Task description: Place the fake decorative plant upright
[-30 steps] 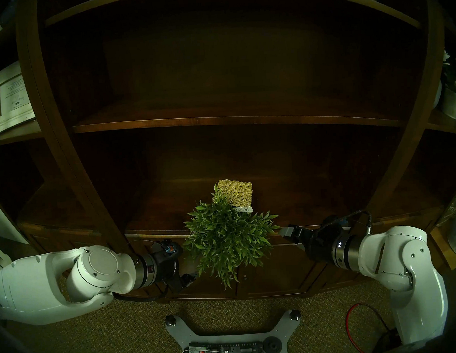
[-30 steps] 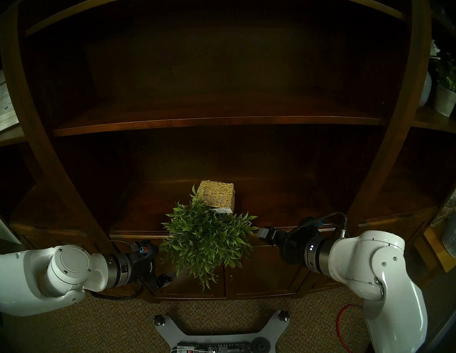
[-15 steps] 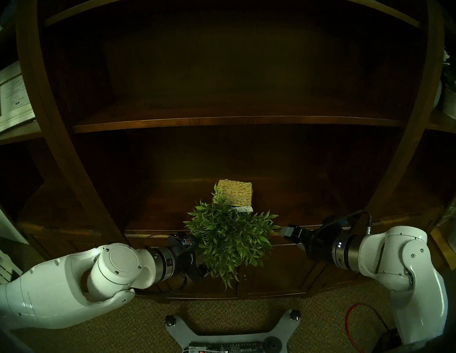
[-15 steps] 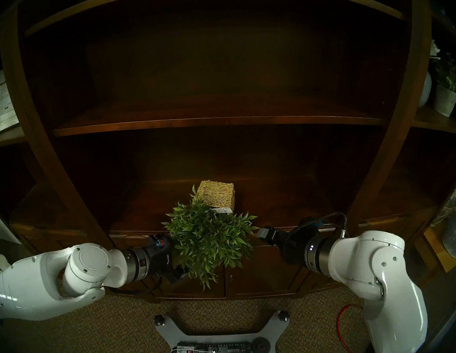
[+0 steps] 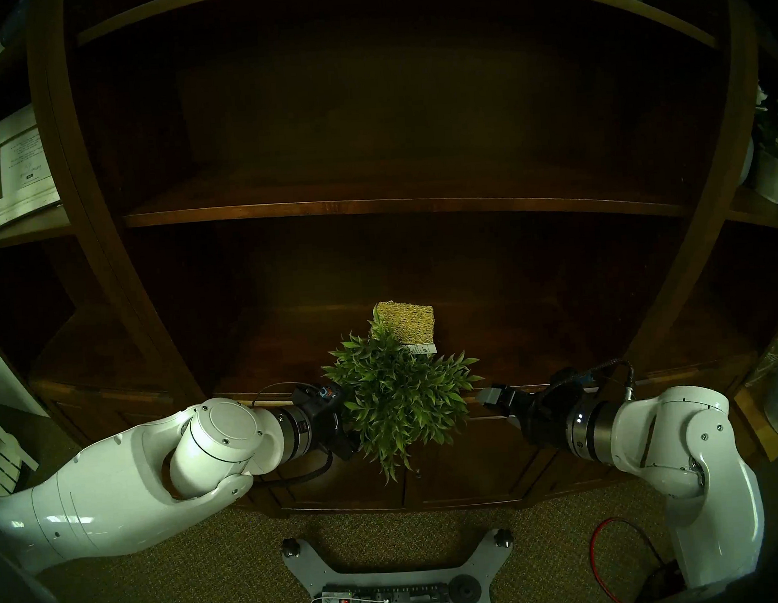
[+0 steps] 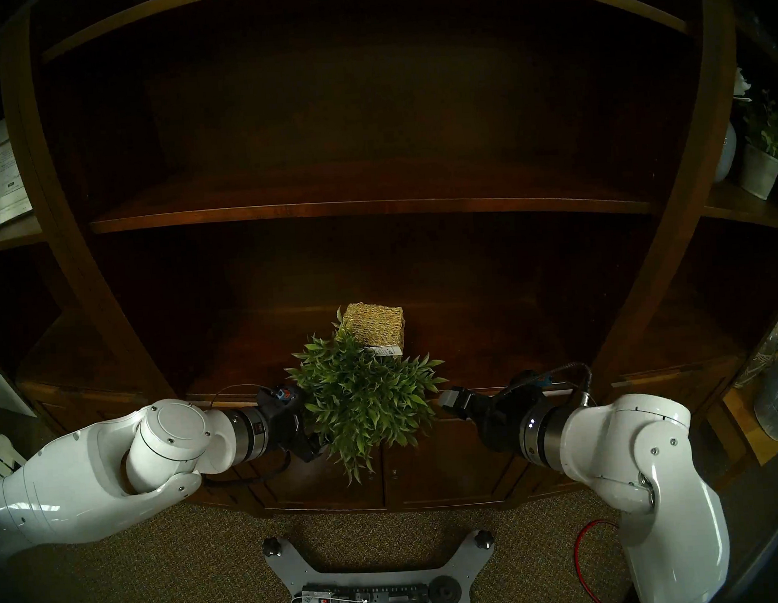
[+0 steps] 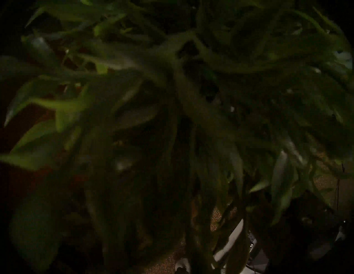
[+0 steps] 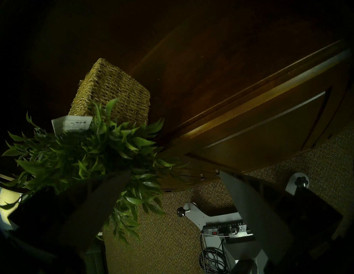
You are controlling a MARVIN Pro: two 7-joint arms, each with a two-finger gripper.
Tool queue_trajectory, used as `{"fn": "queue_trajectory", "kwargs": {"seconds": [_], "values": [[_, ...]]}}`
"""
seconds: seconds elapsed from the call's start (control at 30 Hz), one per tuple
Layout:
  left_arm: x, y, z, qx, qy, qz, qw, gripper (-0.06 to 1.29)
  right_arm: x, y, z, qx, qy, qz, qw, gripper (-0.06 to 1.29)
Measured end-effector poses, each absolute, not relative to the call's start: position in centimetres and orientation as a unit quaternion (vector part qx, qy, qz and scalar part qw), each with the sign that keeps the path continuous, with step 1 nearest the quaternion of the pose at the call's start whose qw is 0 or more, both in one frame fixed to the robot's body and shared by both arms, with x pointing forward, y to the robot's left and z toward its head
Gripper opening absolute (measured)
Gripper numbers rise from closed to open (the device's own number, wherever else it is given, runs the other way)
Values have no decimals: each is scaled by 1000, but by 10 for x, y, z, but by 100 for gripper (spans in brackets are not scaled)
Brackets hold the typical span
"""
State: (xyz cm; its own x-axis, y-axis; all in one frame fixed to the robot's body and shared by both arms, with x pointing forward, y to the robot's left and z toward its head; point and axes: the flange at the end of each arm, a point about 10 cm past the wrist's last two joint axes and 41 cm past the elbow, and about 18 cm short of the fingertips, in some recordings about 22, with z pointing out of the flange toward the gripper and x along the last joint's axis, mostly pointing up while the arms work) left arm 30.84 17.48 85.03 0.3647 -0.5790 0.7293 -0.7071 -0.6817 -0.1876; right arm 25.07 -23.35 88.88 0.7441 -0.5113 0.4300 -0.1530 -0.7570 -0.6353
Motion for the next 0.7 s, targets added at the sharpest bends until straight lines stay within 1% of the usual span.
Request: {"fn": "queue_trajectory", "kwargs": {"seconds": [0.33, 0.7], "values": [[315, 180, 887, 816, -374, 431, 88, 124, 251, -233, 889, -886, 187, -305, 294, 122], [326, 188, 901, 819, -357, 441, 84, 124, 251, -233, 889, -886, 187, -305, 294, 122]]}}
